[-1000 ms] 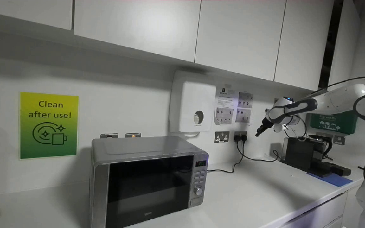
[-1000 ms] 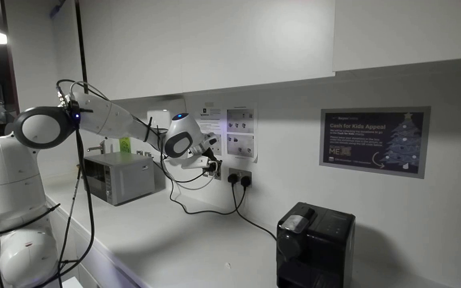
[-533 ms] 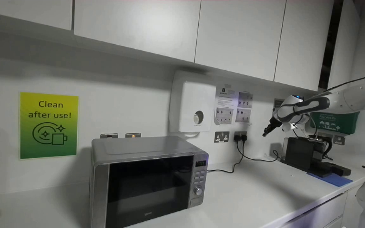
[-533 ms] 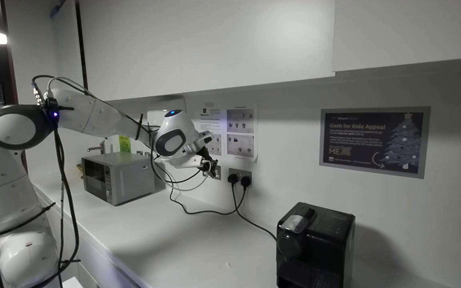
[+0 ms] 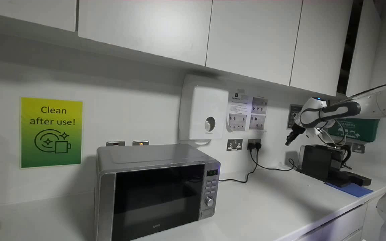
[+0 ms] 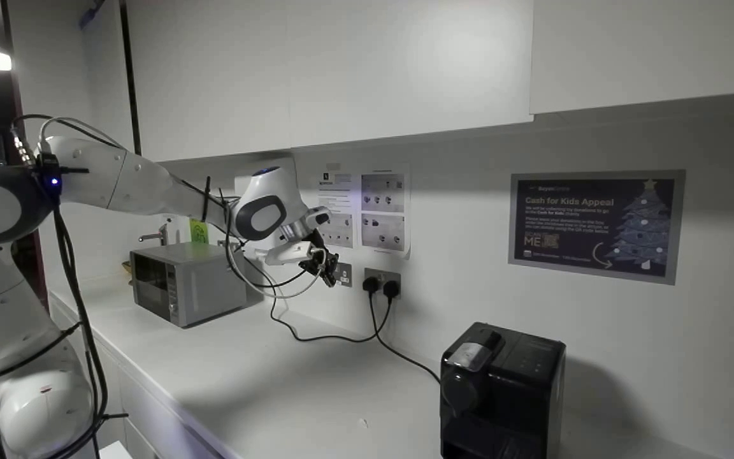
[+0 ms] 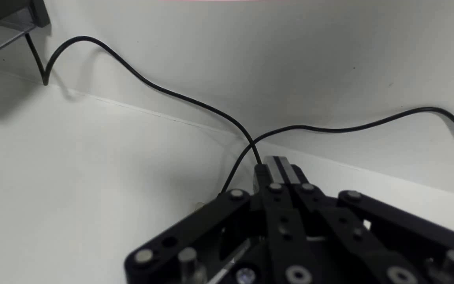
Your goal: Flip the left switch of the socket on the right
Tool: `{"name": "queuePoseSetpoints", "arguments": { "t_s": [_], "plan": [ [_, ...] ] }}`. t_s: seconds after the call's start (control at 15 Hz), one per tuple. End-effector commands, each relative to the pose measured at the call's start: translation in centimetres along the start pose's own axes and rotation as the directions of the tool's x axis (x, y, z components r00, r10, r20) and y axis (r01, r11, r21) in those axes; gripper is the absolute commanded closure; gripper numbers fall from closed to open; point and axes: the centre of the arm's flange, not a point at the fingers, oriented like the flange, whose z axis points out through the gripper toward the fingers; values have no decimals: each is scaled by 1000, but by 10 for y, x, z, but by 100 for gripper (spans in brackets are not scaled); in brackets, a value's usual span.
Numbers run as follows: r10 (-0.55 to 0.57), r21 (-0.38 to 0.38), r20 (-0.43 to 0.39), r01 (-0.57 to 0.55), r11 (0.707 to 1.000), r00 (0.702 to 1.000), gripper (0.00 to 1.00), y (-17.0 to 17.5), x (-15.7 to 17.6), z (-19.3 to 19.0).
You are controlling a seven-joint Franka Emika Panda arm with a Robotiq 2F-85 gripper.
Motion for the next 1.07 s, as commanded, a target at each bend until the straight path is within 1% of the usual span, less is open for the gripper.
{"name": "queuePoseSetpoints", "arguments": {
  "t_s": [0.0,0.27,0.47,0.8,0.87,0.93,1.0],
  "plan": [
    [-2,-29,46,3,1000,999,100,-4,-14,-18],
    [-7,-45,133,13,999,991,100,-6,-18,-21],
    [18,-49,181,-9,999,983,100,-8,-19,-22],
    [88,-51,207,-79,996,974,99,-13,-18,-20],
    [101,-57,206,-91,994,973,74,-14,-18,-19],
    [77,-31,195,-73,997,978,98,-12,-19,-8],
    [85,-33,195,-80,996,977,93,-13,-18,-8]
  ]
}}
